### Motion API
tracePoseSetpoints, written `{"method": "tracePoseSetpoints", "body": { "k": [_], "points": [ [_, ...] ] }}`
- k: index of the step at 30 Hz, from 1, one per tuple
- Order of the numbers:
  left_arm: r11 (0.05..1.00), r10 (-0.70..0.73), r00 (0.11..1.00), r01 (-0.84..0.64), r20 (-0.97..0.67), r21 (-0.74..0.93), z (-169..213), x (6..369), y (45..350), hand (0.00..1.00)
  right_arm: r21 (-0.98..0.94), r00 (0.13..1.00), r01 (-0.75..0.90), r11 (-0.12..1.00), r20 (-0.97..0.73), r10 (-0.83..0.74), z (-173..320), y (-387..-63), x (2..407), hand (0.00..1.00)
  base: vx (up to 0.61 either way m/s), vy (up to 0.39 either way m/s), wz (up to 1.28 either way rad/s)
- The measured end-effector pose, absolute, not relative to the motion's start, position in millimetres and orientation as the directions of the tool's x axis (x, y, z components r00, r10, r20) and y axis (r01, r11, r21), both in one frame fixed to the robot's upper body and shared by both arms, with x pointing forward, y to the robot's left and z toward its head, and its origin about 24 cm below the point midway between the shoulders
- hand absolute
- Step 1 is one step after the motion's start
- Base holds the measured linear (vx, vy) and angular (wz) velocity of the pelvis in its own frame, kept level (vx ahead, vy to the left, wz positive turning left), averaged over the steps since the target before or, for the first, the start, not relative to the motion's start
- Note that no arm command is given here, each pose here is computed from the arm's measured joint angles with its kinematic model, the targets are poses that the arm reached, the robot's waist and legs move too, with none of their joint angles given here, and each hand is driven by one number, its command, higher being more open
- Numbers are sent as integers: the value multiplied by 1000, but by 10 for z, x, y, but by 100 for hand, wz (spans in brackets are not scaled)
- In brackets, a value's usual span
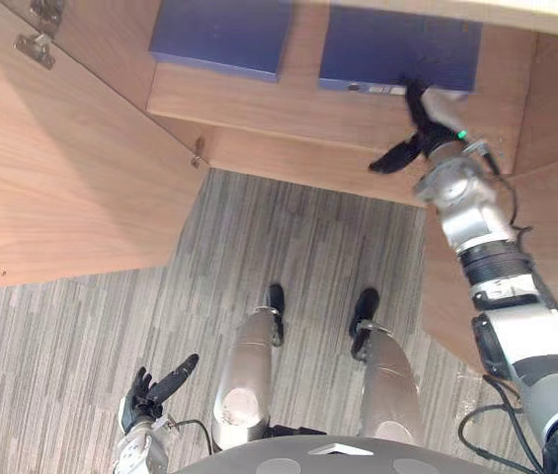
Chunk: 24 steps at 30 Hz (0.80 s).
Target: Walk over to the cabinet, pick up the folder, carry it to the office cabinet, place the folder inside the office cabinet, then close the office cabinet door
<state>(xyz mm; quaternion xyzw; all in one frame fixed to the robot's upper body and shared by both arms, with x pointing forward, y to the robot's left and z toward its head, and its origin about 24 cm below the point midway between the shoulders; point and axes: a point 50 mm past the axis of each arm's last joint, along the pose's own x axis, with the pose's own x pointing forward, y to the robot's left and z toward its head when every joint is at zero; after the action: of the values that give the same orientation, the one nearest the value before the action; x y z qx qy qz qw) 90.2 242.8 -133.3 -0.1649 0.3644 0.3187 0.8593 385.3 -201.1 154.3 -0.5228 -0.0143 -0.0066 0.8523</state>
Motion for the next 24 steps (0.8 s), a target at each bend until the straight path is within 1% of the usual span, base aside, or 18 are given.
{"method": "tracePoseSetpoints", "body": {
  "k": [4, 6, 7, 9, 11, 13, 16, 19, 21, 22, 24],
  "points": [
    [769, 396, 544, -637, -740, -56, -1349, 903, 2365, 100, -880, 993, -111, 462, -114, 21, 1037, -1997, 3687, 100, 89, -34, -1],
    [782, 377, 542, -620, -751, -55, -1368, 868, 2322, 100, -889, 990, -138, 437, -142, 23, 902, -1997, 3595, 100, 76, -13, -5],
    [794, 349, 535, -605, -769, -60, -1398, 825, 2272, 100, -906, 990, -141, 398, -139, 33, 838, -1982, 3506, 100, 66, 1, -14],
    [807, 322, 528, -588, -786, -65, -1424, 797, 2221, 100, -925, 992, -130, 356, -124, 38, 816, -1973, 3450, 100, 53, 4, -18],
    [827, 283, 524, -557, -803, -72, -1460, 774, 2136, 100, -955, 997, -74, 288, -72, 19, 808, -2008, 3404, 100, 24, 3, -17],
    [831, 264, 517, -551, -814, -81, -1481, 754, 2090, 100, -958, 1000, -18, 287, -19, -1, 820, -2056, 3364, 100, 16, 3, -11],
    [838, 250, 506, -540, -825, -77, -1498, 699, 2065, 100, -956, 1000, -15, 294, -21, -19, 714, -2100, 3289, 100, -5, 10, -5],
    [863, 240, 484, -504, -841, -43, -1524, 651, 2072, 100, -933, 995, -80, 352, -96, -30, 444, -2053, 3162, 100, -18, -4, -7],
    [893, 229, 475, -449, -850, -10, -1536, 659, 2070, 100, -861, 975, -180, 476, -219, -28, 83, -1930, 3006, 100, -24, 3, -12],
    [899, 226, 474, -438, -851, -5, -1539, 667, 2061, 100, -837, 966, -205, 507, -255, -30, -15, -1901, 2958, 100, -29, 7, -15],
    [905, 218, 473, -425, -854, -4, -1551, 719, 2032, 100, -742, 924, -281, 608, -382, -39, -360, -1805, 2740, 100, -60, 5, -11]
  ]
}}
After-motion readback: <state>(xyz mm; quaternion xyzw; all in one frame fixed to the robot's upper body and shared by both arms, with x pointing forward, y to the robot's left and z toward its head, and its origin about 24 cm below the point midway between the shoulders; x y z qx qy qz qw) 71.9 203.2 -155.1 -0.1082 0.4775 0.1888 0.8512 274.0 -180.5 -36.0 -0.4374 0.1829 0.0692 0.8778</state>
